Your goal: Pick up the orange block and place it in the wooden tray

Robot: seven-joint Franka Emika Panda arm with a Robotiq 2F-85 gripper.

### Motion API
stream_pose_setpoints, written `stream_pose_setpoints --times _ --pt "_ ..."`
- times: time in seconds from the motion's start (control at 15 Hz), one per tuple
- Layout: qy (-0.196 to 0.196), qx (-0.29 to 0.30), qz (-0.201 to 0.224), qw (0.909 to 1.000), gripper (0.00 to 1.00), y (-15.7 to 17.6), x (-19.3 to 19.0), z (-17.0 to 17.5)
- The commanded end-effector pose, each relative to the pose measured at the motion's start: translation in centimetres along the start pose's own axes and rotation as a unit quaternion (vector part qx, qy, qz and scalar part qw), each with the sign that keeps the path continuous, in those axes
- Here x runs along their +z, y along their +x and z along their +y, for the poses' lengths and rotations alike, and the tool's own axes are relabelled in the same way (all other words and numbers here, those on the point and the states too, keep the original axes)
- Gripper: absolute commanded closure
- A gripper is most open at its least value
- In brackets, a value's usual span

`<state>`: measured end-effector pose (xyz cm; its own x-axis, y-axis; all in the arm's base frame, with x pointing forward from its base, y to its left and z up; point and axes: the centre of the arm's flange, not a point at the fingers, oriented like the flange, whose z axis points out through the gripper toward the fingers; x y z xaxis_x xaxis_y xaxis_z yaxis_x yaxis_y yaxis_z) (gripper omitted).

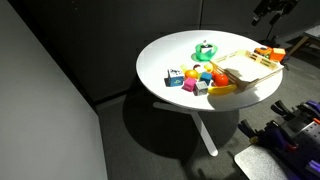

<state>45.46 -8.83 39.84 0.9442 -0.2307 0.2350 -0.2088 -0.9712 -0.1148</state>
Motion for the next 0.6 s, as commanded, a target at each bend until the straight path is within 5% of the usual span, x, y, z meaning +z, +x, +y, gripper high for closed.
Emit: stream_pose_setpoints --times 0.0,0.53 --pt "-0.027 0.025 0.004 0.9993 0.0 2.5 0.6 2.0" --pt "-0.071 0.077 -0.022 0.9943 0.0 4.9 2.6 7.1"
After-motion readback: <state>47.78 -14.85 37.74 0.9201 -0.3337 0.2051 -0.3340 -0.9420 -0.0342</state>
